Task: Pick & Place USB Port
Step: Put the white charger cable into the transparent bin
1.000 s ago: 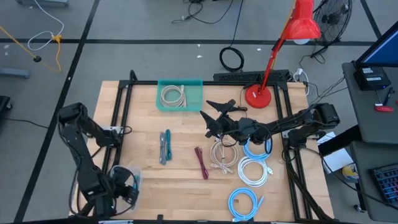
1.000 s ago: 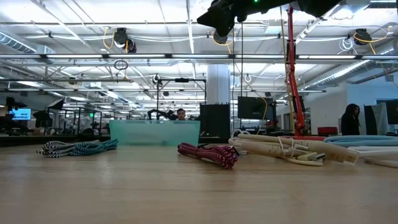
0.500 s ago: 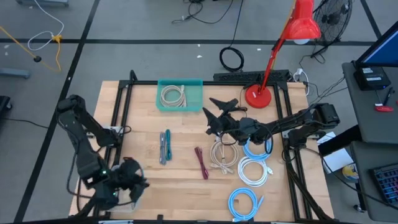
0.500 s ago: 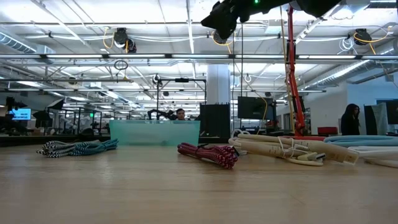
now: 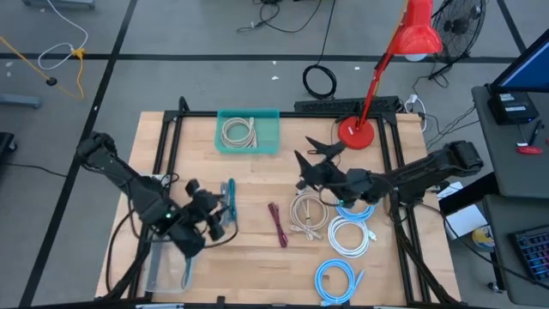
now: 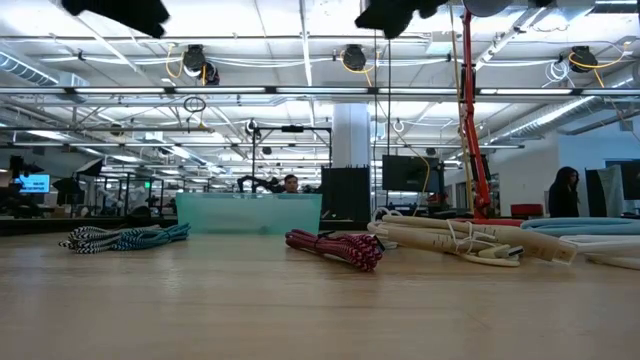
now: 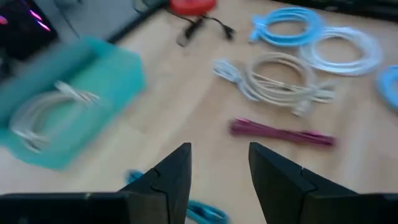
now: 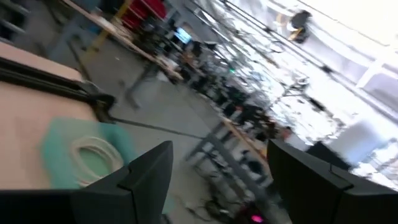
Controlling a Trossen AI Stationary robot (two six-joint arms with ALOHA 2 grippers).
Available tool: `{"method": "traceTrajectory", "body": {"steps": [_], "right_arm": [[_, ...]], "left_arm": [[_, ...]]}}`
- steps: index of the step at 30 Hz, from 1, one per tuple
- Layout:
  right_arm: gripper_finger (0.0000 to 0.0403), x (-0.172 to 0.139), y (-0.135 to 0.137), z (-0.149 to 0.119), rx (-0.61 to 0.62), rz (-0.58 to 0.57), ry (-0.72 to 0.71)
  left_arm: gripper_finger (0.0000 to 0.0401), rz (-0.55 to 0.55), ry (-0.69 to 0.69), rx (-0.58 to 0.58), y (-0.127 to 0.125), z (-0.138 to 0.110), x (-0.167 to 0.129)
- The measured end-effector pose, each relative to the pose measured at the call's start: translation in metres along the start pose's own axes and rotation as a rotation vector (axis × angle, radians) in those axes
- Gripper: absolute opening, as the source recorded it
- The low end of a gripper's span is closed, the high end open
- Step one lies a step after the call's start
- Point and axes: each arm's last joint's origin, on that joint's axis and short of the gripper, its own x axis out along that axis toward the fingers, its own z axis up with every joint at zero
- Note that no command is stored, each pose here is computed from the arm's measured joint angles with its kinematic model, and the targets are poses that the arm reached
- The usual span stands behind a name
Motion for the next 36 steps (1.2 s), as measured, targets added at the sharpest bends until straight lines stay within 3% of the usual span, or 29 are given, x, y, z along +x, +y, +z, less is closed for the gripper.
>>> {"method": "traceTrajectory", "body": {"steps": [4, 11, 15, 20, 23, 29, 31, 36], "right_arm": [[0.0251, -0.026, -0.014, 0.000, 0.129, 0.198, -0.066], [0.0251, -0.056, -0.033, -0.017, 0.448, 0.809, -0.239], [0.0251, -0.068, -0.031, -0.032, 0.505, 1.017, -0.327], [0.0251, -0.081, -0.022, -0.052, 0.494, 1.233, -0.404], [0.0251, -0.087, -0.019, -0.056, 0.488, 1.246, -0.405], [0.0251, -0.084, -0.013, -0.067, 0.515, 1.102, -0.215], [0.0251, -0.082, -0.012, -0.070, 0.522, 1.047, -0.152], [0.0251, -0.081, -0.012, -0.072, 0.522, 0.995, -0.110]], "left_arm": [[0.0163, 0.081, -0.018, 0.054, 0.009, 0.010, 0.014], [0.0163, 0.178, 0.009, 0.143, 0.024, 0.021, 0.034], [0.0163, 0.218, 0.040, 0.183, 0.033, 0.027, 0.044], [0.0163, 0.265, 0.079, 0.205, 0.045, 0.033, 0.056], [0.0163, 0.295, 0.091, 0.209, 0.052, 0.036, 0.063], [0.0163, 0.317, 0.156, 0.226, 0.066, 0.030, 0.082], [0.0163, 0.239, 0.201, 0.255, 0.067, 0.025, 0.093], [0.0163, -0.116, 0.269, 0.341, 0.067, 0.007, 0.121]]}}
